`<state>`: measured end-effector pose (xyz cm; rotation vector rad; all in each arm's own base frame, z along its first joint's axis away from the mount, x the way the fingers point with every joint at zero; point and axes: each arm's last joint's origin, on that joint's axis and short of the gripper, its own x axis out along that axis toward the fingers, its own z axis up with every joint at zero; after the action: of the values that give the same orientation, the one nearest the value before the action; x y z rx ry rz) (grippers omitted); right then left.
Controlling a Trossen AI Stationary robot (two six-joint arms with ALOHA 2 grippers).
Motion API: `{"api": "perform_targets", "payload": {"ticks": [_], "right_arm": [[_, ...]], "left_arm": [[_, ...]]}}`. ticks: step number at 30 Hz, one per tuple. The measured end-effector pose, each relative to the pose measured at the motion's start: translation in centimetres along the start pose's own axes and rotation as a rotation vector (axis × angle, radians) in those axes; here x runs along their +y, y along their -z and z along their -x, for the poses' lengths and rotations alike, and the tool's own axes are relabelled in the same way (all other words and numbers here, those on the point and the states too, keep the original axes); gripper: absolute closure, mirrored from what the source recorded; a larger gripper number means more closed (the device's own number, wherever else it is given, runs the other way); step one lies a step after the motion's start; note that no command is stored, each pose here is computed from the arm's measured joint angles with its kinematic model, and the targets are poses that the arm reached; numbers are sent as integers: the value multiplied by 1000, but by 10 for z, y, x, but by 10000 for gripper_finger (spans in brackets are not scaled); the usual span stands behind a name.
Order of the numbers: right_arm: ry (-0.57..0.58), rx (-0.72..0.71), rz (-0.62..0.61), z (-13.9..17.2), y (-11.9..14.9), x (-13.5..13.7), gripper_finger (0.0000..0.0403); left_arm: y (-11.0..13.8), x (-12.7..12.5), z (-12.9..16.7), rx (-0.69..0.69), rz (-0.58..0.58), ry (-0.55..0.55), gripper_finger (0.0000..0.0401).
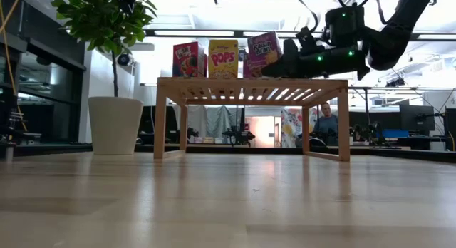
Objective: Stack cereal on shelf
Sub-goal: Align the violet cereal box with the other violet cereal box on the shelf
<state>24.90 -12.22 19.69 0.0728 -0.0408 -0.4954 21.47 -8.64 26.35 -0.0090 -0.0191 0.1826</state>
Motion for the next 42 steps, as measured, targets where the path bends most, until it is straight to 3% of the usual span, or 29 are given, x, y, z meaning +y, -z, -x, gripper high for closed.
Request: {"api": "perform_targets", "payload": {"ticks": [15, 24, 31, 42], "right_arm": [[0, 90, 5, -18, -12, 4, 200], [11, 134, 45, -26, -20, 5, 198], [13, 167, 174, -26, -17, 2, 209], [33, 238, 149, -36, -29, -6, 214]], "left_arm": [[0, 0, 0, 0, -1, 0, 208], [2, 0, 0, 21, -12, 0, 208], [2, 0, 0, 22, -7, 0, 208], [2, 0, 0, 21, -7, 0, 208]]}}
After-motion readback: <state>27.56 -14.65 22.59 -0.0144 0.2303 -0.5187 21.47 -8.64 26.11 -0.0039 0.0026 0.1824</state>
